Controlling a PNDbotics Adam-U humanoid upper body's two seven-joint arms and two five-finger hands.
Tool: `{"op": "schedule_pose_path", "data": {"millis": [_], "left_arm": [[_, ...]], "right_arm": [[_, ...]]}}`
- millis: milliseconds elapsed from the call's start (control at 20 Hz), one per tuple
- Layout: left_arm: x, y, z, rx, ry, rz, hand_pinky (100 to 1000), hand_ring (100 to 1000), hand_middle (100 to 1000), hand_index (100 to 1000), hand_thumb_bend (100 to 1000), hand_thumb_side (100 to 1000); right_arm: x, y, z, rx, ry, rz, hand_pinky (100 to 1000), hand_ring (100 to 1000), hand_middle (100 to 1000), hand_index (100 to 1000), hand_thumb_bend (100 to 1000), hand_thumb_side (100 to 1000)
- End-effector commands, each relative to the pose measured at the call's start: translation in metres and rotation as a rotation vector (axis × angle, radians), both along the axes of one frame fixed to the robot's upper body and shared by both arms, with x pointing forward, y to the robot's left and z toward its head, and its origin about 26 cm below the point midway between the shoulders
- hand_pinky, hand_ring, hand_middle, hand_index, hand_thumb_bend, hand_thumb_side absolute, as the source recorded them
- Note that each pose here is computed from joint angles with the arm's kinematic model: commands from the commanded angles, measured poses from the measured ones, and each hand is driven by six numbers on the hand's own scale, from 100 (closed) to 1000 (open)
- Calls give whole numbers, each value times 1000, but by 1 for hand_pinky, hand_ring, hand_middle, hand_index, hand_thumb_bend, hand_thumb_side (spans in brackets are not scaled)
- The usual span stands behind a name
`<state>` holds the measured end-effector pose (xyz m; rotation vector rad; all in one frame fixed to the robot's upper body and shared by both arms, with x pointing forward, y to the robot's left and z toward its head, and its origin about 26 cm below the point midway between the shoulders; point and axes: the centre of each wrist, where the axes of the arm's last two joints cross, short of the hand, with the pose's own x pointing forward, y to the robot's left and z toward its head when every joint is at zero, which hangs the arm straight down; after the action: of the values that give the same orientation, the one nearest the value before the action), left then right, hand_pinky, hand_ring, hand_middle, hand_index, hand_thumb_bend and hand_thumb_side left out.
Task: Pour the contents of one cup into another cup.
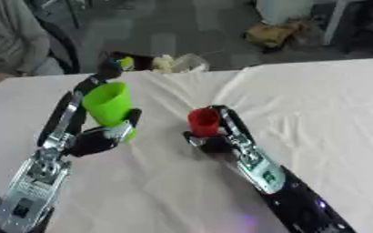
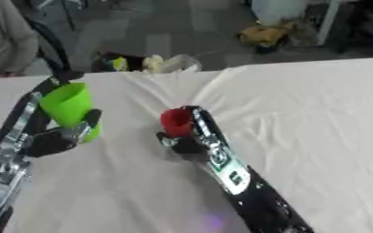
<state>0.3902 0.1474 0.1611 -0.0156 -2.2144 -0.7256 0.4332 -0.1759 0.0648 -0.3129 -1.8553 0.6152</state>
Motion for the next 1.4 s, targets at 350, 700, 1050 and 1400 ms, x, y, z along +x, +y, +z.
{"op": "schedule_pose_path", "data": {"millis": [350, 700, 1050, 1400], "left_arm": [[-5, 20, 25, 70, -71, 11, 403, 345, 488, 853, 114, 197], [-10, 38, 43, 116, -98, 21, 401, 343, 483, 846, 113, 204], [-13, 46, 60, 236, -135, 5, 399, 343, 479, 841, 109, 217], [-12, 42, 72, 377, -172, -28, 396, 341, 474, 835, 115, 237]], "right_arm": [[-10, 5, 17, 4, -44, 28, 410, 153, 116, 270, 100, 100], [-21, 13, 33, -44, -64, 102, 421, 164, 115, 270, 100, 100], [-36, 32, 27, -145, -16, 254, 431, 171, 112, 270, 100, 100], [-50, 57, 32, -157, -1, 408, 432, 173, 111, 268, 100, 100]]}}
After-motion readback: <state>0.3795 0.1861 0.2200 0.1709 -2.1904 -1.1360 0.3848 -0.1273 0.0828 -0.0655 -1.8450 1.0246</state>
